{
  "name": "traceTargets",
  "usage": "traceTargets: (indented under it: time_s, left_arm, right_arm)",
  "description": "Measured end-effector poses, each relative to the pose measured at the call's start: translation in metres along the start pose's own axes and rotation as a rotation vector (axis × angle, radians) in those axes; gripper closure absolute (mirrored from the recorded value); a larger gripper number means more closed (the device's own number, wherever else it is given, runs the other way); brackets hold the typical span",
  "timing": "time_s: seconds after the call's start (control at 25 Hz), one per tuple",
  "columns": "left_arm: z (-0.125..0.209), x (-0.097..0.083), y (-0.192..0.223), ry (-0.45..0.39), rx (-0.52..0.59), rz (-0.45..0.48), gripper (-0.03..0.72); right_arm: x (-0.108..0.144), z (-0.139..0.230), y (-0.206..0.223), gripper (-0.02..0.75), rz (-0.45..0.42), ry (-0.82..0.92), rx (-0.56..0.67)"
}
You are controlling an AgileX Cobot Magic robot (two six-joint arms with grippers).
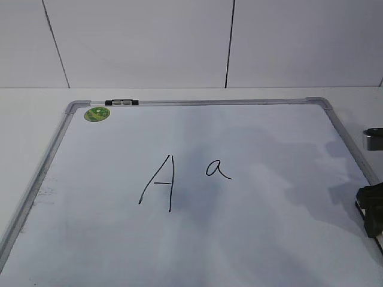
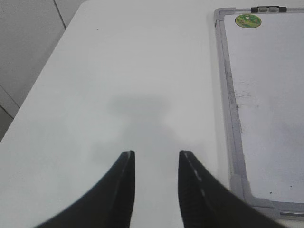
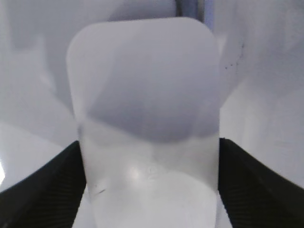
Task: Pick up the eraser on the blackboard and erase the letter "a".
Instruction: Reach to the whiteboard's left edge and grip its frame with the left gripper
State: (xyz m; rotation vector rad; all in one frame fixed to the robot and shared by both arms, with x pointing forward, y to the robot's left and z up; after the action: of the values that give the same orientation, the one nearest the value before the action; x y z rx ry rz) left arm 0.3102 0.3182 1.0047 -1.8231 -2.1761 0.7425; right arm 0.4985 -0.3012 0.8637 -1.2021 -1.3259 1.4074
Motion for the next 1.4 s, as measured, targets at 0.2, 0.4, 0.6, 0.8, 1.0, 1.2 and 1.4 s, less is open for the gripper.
traceTargets:
  time_s: [0.2, 0.4, 0.6, 0.8, 1.0, 1.2, 1.4]
  left_arm:
    - [0.0000, 0.0000, 0.0000, 0.000, 0.000, 0.000, 0.454]
    - [0.0000, 0.0000, 0.0000, 0.000, 0.000, 0.000, 0.454]
    - [0.0000, 0.0000, 0.0000, 0.000, 0.000, 0.000, 0.454]
    - [0.0000, 0.0000, 0.0000, 0.000, 0.000, 0.000, 0.453]
    - [0.0000, 0.0000, 0.0000, 0.000, 0.000, 0.000, 0.454]
    - [0.0000, 0.0000, 0.0000, 0.000, 0.000, 0.000, 0.454]
    - [0.0000, 0.0000, 0.0000, 0.000, 0.000, 0.000, 0.454]
  right_arm:
    - [0.0009, 0.0005, 0.0034, 0.070, -0.005, 0.001, 0.013]
    - [0.0016, 0.0001, 0.0034, 0.071, -0.009, 0.005, 0.011]
    - [0.0019, 0.0000, 0.0034, 0.089, -0.010, 0.006, 0.011]
    - [0.0017, 0.0001, 0.0034, 0.138, -0.009, 0.005, 0.011]
    - [0.0017, 0.0001, 0.0034, 0.155, -0.009, 0.005, 0.011]
    - [0.0017, 0.0001, 0.0034, 0.162, -0.009, 0.005, 0.011]
    - [0.0017, 0.0001, 0.0034, 0.164, -0.009, 0.005, 0.011]
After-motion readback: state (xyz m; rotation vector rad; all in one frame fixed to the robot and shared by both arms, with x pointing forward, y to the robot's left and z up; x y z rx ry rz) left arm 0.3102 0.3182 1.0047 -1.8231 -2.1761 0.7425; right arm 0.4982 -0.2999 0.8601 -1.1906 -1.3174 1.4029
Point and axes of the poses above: a point on each arm's last joint axis where the gripper is mounted, y pointing out along that axis toward the gripper, x along the wrist's bending axis when the last joint is at zero, z = x × y, the point moved 9 cm from there along y, pointing out along that axis toward the gripper, and after that the axes turned 12 degrees about -y, right-handed, at the moved point
